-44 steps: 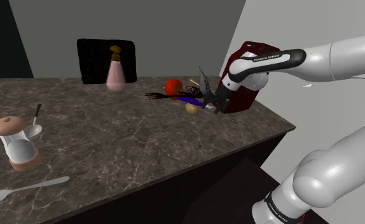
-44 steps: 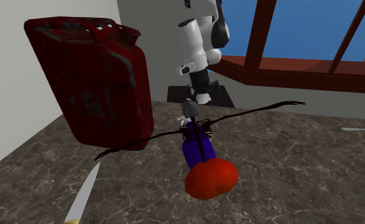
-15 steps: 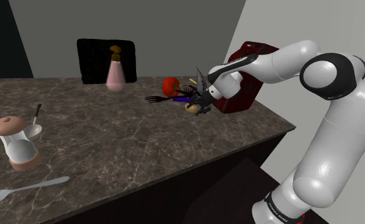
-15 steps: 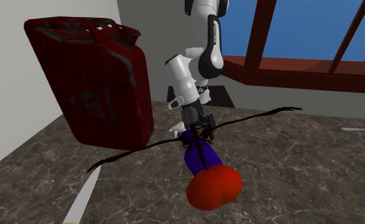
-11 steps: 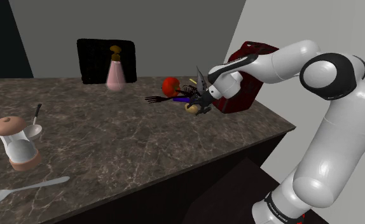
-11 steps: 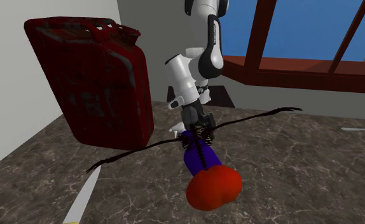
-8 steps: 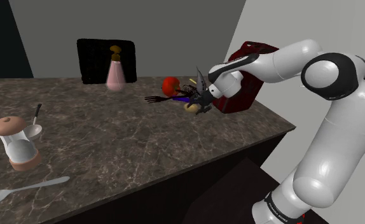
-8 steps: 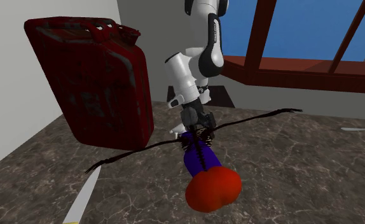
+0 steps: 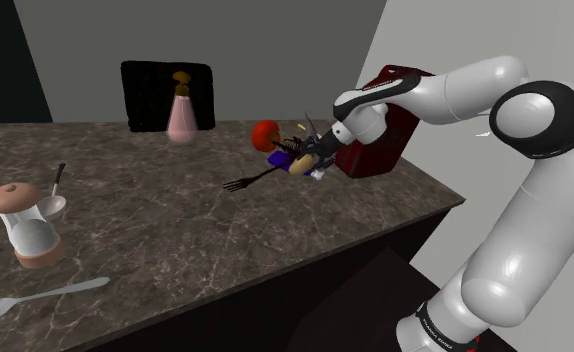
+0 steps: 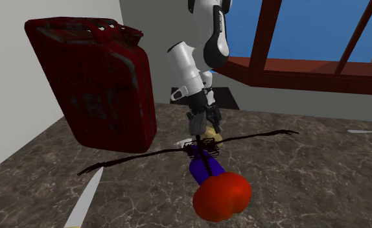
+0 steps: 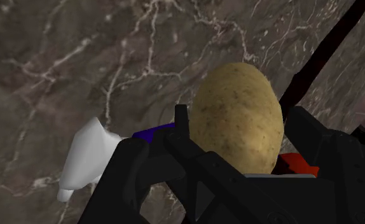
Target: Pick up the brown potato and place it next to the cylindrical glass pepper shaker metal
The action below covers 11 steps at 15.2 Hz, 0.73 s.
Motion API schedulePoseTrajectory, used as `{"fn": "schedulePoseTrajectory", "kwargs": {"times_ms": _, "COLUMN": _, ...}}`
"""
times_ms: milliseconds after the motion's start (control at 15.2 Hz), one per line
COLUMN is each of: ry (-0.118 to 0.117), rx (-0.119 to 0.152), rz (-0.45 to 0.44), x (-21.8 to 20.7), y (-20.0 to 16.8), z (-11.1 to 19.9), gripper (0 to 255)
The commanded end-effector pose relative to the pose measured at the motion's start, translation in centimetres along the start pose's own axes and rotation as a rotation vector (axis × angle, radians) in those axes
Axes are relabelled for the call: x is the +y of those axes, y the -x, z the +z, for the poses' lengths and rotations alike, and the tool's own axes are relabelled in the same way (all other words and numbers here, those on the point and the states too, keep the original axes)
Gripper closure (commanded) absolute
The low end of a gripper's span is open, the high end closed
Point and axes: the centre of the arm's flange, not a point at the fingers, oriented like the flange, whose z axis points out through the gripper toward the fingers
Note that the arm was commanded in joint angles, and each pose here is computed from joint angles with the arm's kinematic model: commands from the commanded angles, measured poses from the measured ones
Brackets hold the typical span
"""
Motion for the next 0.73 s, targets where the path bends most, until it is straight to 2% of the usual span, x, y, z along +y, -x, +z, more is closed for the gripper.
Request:
{"fn": "schedulePoseTrajectory", "kwargs": {"times_ms": 0, "ry": -0.001, "rx": 0.001, "rz": 0.0, "x": -0.5, "y": 0.0, "z": -1.0, "gripper": 255}}
{"fn": "schedulePoseTrajectory", "kwargs": {"times_ms": 660, "ry": -0.001, "rx": 0.001, "rz": 0.0, "x": -3.3, "y": -0.3, "z": -5.5, "gripper": 255}}
